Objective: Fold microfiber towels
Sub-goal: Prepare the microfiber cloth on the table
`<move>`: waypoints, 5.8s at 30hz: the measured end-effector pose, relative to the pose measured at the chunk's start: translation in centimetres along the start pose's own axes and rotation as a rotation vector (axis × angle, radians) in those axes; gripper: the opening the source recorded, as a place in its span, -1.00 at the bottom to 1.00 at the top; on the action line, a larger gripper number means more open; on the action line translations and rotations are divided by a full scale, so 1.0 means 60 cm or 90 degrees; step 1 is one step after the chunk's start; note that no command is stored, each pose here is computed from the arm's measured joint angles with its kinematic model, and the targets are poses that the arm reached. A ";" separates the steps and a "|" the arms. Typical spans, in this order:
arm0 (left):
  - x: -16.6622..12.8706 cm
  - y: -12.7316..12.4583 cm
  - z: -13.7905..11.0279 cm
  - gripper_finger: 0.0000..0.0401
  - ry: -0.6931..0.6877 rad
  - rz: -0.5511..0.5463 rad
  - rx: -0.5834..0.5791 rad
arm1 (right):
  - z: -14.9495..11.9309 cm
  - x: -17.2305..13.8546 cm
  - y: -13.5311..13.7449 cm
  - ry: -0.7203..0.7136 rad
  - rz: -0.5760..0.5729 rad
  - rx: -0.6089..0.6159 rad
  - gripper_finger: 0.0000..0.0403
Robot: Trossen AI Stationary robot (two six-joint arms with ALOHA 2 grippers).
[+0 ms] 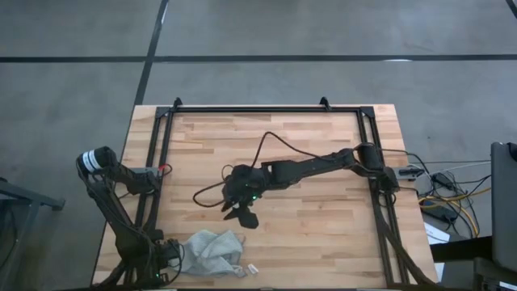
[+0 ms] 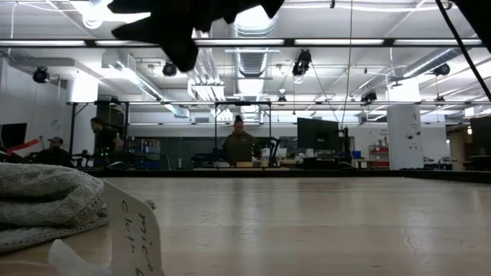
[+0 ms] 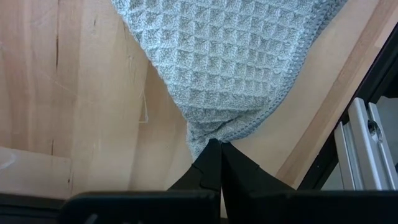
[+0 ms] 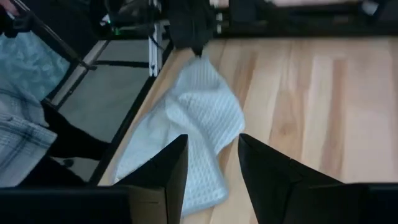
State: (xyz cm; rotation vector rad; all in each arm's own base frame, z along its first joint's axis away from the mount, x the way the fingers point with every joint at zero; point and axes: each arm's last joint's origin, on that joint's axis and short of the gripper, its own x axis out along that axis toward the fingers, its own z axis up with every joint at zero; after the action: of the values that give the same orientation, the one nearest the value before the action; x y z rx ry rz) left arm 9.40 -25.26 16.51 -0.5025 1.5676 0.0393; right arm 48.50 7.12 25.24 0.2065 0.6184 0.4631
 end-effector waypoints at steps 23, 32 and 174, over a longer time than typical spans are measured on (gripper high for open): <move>-0.006 0.001 0.040 -1.00 -0.063 -0.004 0.033 | 0.090 -0.227 0.068 -0.082 -0.246 -0.065 -0.33; -0.020 0.003 0.061 -1.00 -0.110 -0.014 0.040 | 0.098 -0.252 0.078 -0.101 -0.278 -0.093 -0.32; -0.096 0.233 0.414 -1.00 -0.371 -0.009 0.169 | -0.247 -0.137 0.181 -0.038 -0.226 0.479 -0.65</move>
State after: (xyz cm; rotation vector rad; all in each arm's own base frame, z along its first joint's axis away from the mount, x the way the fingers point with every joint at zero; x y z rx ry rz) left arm 27.93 -2.88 16.25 -0.2578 0.9788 -0.0316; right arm 29.86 13.51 21.06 0.8061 0.7329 -0.1377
